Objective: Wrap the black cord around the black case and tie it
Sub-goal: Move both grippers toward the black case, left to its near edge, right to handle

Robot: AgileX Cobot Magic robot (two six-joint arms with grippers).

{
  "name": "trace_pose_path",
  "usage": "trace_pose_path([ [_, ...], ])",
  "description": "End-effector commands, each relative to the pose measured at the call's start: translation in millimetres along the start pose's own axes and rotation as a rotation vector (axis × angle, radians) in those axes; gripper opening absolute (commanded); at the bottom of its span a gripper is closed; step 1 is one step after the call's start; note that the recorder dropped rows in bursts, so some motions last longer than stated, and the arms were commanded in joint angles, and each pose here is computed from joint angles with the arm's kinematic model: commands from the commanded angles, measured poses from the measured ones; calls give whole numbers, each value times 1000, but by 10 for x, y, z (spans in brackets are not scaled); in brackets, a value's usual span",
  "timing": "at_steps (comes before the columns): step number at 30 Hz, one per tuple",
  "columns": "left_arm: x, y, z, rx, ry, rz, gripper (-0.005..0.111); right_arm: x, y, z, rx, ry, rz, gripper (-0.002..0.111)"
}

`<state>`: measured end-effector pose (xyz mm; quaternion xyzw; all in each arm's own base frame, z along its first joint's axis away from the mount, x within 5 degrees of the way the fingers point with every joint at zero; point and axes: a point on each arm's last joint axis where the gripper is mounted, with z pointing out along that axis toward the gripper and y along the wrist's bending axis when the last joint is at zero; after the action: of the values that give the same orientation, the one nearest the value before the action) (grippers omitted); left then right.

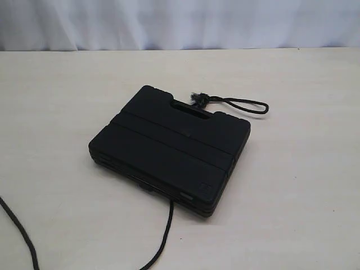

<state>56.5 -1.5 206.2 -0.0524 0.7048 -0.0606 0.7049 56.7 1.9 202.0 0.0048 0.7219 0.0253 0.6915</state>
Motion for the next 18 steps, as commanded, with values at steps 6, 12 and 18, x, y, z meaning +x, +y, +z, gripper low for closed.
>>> trace_pose_path([
  [6,-341,123,-78,-50,-418,-426,0,-335,-149,-82,22,-429,706,5],
  [12,-542,64,-164,52,-597,-437,0,-535,-248,-146,17,-650,888,5],
  [18,-1214,-241,120,227,-588,-218,0,-1470,29,488,-70,-442,384,5],
])
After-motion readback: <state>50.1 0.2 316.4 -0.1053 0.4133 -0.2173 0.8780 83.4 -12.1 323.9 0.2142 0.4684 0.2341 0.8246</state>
